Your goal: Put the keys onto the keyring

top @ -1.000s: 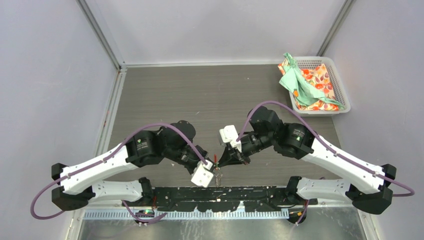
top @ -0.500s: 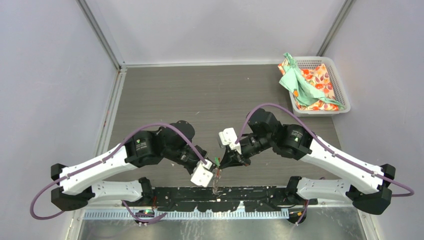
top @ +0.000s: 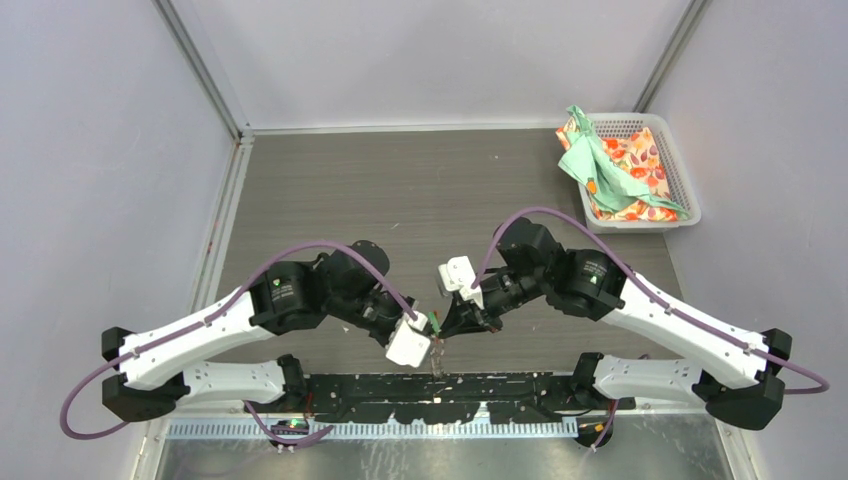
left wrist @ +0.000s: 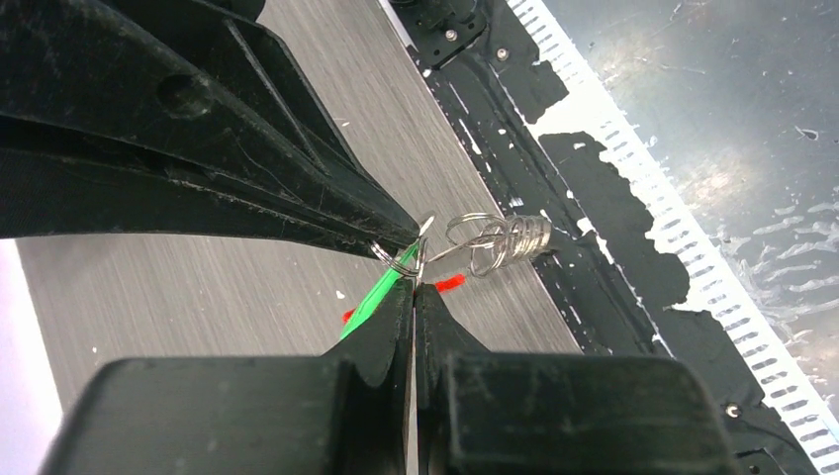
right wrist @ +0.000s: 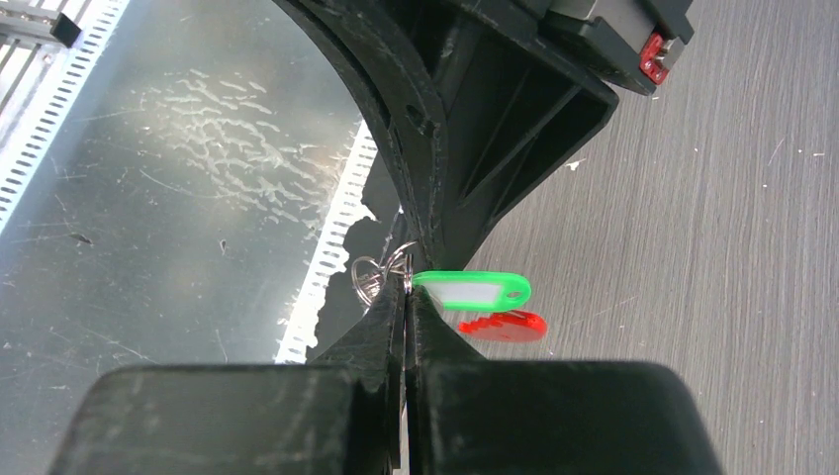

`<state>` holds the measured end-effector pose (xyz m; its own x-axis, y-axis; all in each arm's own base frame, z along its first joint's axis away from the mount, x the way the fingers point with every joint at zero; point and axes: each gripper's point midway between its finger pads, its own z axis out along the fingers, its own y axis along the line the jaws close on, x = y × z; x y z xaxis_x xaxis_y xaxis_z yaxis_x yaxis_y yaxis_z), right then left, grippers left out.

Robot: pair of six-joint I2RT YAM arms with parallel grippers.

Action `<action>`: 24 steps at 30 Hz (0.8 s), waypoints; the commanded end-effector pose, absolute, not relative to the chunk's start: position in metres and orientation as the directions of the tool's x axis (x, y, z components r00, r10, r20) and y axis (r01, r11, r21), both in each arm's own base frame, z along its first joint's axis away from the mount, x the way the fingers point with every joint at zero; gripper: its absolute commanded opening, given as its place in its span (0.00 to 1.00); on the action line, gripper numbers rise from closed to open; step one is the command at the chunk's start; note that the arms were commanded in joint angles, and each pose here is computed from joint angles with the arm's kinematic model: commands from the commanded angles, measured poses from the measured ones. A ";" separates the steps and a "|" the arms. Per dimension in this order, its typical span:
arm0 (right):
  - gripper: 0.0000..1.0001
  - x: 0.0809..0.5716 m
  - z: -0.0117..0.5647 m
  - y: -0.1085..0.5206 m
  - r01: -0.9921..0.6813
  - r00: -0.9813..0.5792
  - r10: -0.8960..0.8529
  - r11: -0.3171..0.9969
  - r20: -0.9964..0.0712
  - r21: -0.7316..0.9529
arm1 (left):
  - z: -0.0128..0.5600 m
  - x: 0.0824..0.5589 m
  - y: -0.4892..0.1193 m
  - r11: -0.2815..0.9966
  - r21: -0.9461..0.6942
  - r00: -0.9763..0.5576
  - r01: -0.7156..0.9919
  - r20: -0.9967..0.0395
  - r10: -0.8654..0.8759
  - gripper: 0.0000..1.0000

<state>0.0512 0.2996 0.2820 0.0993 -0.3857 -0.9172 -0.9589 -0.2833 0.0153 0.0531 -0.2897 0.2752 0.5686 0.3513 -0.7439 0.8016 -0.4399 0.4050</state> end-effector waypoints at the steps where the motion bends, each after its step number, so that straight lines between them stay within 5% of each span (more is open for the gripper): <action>1: 0.01 0.049 0.296 0.299 -0.954 0.132 -0.331 -0.298 -0.934 -0.029 | 0.299 0.059 -0.298 -0.364 0.441 0.551 0.821 -0.778 0.301 0.00; 24: 0.01 0.051 0.301 0.307 -0.954 0.138 -0.289 -0.297 -0.947 -0.048 | 0.297 0.070 -0.297 -0.291 0.403 0.487 0.868 -0.808 0.333 0.00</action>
